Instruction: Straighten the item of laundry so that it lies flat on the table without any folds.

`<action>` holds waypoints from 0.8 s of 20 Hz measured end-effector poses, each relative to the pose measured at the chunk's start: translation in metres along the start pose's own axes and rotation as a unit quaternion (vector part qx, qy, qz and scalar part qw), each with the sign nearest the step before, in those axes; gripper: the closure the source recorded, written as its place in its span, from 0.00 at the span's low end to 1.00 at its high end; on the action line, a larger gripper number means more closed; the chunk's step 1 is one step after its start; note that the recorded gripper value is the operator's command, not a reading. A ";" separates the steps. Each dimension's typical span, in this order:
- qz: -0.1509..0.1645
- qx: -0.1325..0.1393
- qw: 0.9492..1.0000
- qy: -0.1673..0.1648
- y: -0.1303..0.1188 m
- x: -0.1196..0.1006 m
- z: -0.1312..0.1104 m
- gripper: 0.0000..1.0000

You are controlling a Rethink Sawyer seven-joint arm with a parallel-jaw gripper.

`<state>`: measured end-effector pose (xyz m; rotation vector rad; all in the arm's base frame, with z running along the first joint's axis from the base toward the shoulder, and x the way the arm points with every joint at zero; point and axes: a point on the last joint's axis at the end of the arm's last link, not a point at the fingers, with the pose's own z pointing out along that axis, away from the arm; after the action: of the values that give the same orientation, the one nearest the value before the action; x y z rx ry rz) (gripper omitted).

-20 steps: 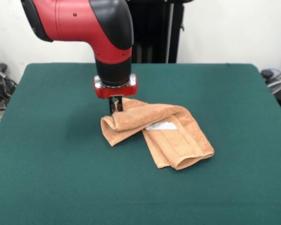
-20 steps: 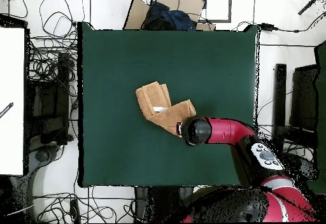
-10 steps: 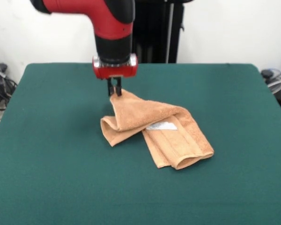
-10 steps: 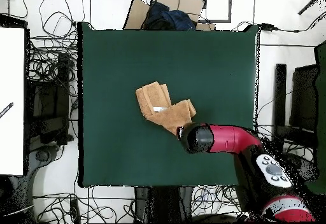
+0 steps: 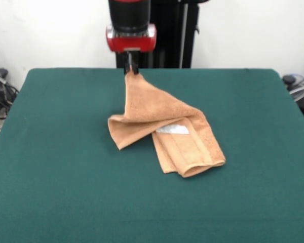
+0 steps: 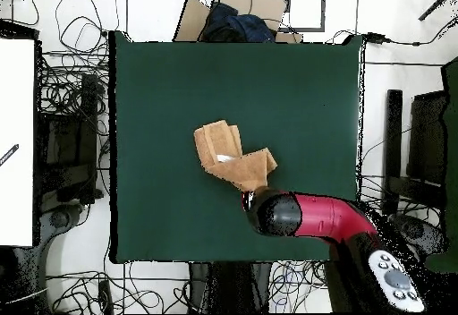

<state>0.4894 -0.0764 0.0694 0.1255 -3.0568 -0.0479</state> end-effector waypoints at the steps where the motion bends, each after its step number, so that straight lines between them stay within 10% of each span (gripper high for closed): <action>1: 0.013 -0.002 1.000 0.005 0.002 0.006 -0.015 1.00; 16: 0.077 -0.001 0.996 0.047 0.006 0.039 -0.106 1.00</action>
<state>0.4588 -0.0764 0.1783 -0.1054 -2.9617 -0.0342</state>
